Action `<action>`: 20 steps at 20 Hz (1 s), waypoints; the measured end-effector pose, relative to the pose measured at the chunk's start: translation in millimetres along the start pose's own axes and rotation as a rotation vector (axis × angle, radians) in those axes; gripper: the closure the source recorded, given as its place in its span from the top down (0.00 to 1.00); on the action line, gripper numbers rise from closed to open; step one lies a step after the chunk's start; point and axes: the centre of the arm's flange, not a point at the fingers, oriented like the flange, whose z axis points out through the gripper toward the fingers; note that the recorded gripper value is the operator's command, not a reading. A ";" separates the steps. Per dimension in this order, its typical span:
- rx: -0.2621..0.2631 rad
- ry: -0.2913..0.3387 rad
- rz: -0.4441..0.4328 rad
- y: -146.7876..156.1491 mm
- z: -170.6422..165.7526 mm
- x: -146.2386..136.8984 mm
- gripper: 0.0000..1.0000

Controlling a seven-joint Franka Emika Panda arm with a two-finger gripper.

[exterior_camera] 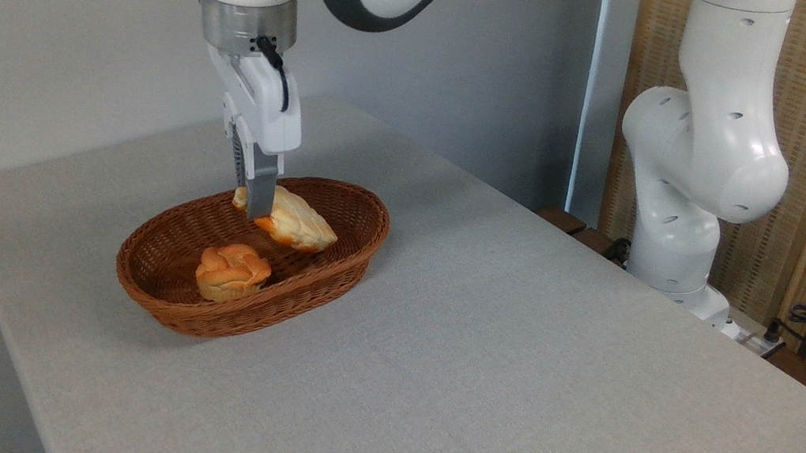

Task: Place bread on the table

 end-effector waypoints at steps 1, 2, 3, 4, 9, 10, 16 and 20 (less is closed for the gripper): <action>0.000 0.002 -0.010 -2.7 -5.5 -5.0 0.06; -0.001 0.003 -0.021 -5.7 -11.6 -11.1 0.06; -0.004 0.001 -0.034 -9.6 -17.7 -18.7 0.06; -0.008 -0.001 -0.050 -14.2 -23.6 -27.2 0.06; -0.005 0.014 -0.142 -48.2 -45.8 -70.3 0.07; -0.006 0.014 -0.148 -55.6 -47.0 -78.7 0.10; 0.000 -0.073 -0.079 -81.8 -40.4 -113.9 1.00; 0.023 -0.133 -0.065 -87.1 -30.0 -115.1 1.00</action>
